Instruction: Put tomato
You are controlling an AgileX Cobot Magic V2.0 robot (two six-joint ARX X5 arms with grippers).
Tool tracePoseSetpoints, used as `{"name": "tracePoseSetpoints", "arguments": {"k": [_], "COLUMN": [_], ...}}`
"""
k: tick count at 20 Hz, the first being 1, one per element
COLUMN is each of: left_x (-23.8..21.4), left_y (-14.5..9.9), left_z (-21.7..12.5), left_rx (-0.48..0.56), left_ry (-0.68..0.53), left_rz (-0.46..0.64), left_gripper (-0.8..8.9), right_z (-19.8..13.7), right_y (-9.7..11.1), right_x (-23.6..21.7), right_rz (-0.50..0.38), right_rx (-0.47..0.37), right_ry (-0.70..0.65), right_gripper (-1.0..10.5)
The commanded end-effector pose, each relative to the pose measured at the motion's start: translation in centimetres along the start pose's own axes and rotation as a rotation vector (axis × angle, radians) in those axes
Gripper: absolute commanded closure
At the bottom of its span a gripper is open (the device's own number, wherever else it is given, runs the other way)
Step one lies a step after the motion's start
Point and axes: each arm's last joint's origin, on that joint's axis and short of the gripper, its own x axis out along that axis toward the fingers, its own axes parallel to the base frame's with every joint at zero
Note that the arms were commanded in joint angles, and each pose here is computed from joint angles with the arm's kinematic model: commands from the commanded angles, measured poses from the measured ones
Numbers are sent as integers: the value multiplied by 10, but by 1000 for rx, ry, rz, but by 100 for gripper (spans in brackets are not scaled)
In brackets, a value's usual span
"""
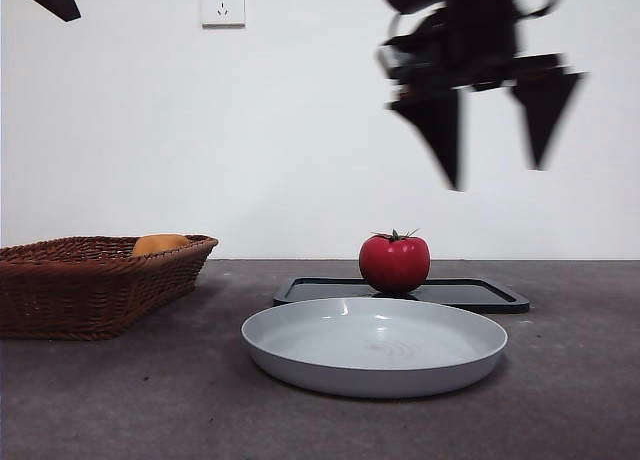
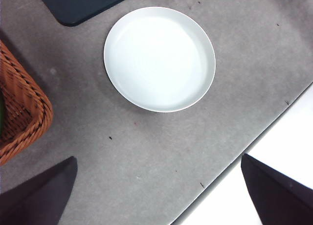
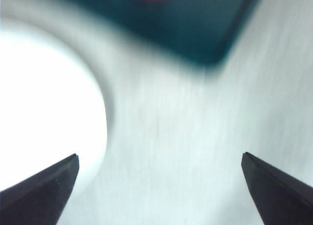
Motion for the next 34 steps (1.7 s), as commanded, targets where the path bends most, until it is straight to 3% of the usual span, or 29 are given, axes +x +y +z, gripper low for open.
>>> {"name": "tracePoseSetpoints", "arguments": {"k": [1, 6, 9, 14, 19, 25, 29, 31, 34], "left_x": [0, 0, 1, 12, 52, 62, 61, 60, 60], "left_y": [-2, -2, -2, -1, -4, -31, -40, -41, -41], "left_z": [3, 3, 2, -3, -22, -24, -18, -16, -16], "left_rx": [6, 3, -4, -39, -58, 11, 40, 38, 35], "left_ry": [-10, -9, -6, 11, 17, -97, -198, -217, -221], "left_rz": [-11, -11, -11, -11, -40, -128, -91, -97, -98], "left_gripper": [220, 220, 220, 220, 221, 232, 352, 482, 766], "right_z": [-48, -150, -177, -205, -229, -252, -255, -255, -255], "right_y": [5, 12, 15, 15, 6, -5, -7, -7, -7], "right_x": [2, 10, 9, -8, -37, -49, -50, -50, -51], "right_rz": [69, 195, 224, 272, 280, 316, 300, 301, 302], "right_rx": [-4, 26, 35, 47, 131, 207, 222, 223, 223], "right_ry": [-62, -165, -234, -412, -668, -763, -784, -784, -788], "right_gripper": [246, 246, 246, 246, 247, 247, 266, 380, 897]}}
